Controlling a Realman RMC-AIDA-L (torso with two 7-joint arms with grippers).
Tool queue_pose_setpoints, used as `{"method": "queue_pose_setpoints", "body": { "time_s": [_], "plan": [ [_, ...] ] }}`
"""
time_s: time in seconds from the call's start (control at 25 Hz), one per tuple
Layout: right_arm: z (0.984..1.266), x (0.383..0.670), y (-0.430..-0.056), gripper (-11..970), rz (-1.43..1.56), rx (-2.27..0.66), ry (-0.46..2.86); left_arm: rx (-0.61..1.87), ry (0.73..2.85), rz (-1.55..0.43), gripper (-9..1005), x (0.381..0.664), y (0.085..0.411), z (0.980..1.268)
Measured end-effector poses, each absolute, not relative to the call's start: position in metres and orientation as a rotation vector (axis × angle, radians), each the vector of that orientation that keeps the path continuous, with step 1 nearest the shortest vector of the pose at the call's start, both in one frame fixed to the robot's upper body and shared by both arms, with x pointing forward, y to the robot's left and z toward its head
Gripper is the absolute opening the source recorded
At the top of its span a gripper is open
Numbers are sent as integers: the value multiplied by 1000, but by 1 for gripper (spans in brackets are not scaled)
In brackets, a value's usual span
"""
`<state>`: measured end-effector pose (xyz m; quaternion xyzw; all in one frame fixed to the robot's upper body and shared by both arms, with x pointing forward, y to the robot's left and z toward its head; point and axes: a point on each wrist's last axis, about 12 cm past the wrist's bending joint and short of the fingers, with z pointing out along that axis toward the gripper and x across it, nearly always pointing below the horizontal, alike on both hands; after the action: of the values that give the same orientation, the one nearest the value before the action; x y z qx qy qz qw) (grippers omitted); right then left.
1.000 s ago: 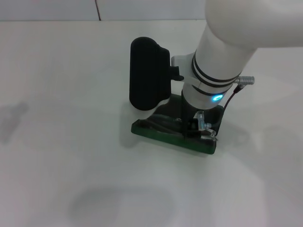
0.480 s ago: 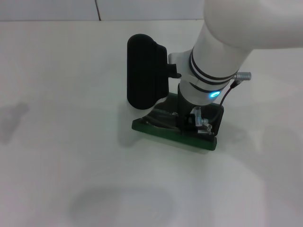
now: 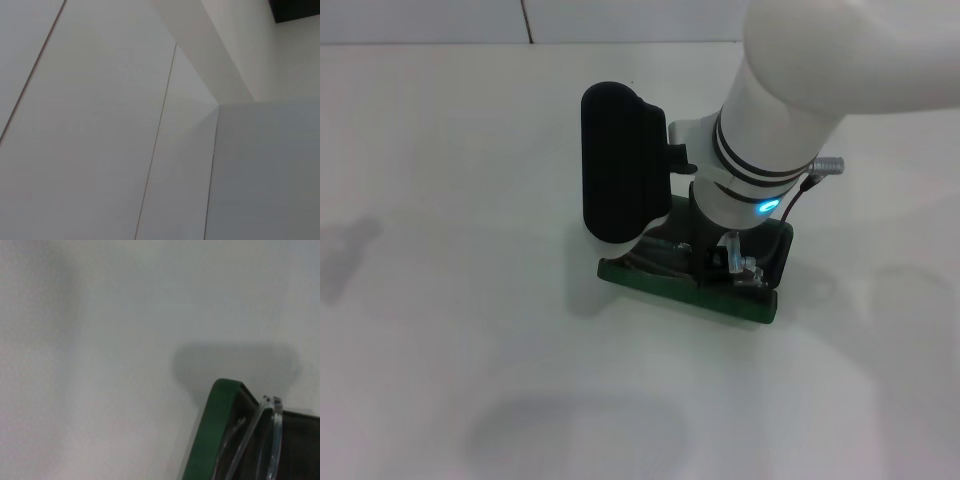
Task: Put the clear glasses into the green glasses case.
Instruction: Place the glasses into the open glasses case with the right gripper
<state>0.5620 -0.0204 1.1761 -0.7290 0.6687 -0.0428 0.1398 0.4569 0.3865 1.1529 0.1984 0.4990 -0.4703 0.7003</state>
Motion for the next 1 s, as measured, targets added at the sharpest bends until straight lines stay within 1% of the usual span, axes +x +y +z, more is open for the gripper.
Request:
{"method": "queue_pose_setpoints", "body": {
  "time_s": [0.64, 1.0],
  "plan": [
    [1174, 554, -15, 124, -141, -2162, 1882, 443, 1112, -1038, 71, 454, 387, 1151],
    [1171, 544, -10, 128, -138, -2210, 1849, 453, 1097, -1045, 71, 452, 387, 1152]
  ]
}}
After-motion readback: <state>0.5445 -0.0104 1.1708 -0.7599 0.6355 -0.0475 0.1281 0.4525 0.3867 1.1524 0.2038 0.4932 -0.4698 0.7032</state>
